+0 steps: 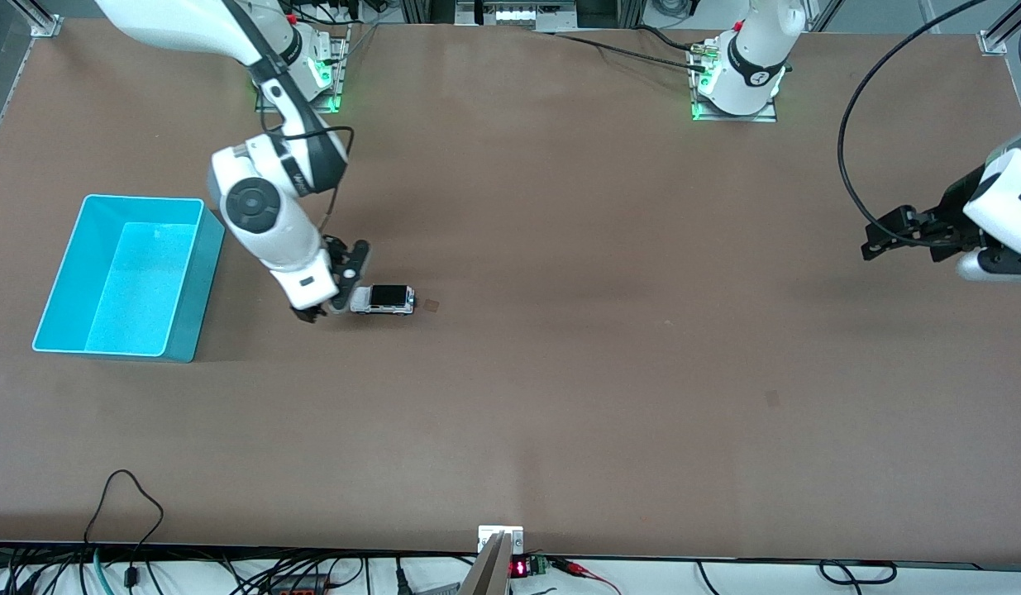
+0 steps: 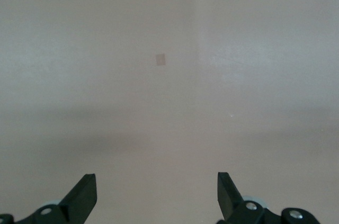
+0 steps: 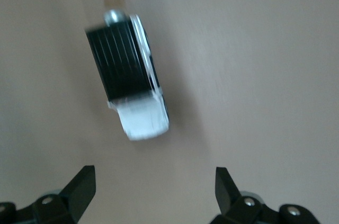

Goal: Wind and store white jeep toy
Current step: 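Lower the right gripper and close it on the jeep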

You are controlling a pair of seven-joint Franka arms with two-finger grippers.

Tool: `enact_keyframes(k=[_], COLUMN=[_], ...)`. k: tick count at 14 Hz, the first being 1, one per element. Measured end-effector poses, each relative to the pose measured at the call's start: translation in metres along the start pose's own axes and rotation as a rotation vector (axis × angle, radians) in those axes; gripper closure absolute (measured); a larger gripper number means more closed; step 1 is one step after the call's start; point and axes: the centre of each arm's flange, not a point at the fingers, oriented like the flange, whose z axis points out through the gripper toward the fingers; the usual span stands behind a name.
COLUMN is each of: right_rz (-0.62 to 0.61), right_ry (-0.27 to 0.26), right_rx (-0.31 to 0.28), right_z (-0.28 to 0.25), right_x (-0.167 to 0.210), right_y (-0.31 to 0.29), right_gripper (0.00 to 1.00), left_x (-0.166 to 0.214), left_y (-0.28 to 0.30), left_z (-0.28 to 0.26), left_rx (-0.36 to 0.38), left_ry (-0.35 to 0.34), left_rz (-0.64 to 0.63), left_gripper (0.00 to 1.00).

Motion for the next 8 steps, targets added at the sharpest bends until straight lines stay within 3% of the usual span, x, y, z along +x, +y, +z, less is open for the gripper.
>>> enact_keyframes(k=[3, 8], right_rz=[-0.047, -0.063], right_ry=[0.009, 0.006], right_rx=[0.009, 0.040], right_z=[0.016, 0.052], right_x=[0.029, 0.037], right_y=[-0.012, -0.020], right_gripper=[0.00, 0.00], left_x=[-0.006, -0.008], left_y=[-0.002, -0.006], left_z=[-0.002, -0.004], left_rx=[0.001, 0.002], left_ry=[-0.007, -0.014], left_rz=[-0.015, -0.025], left_gripper=[0.00, 0.00])
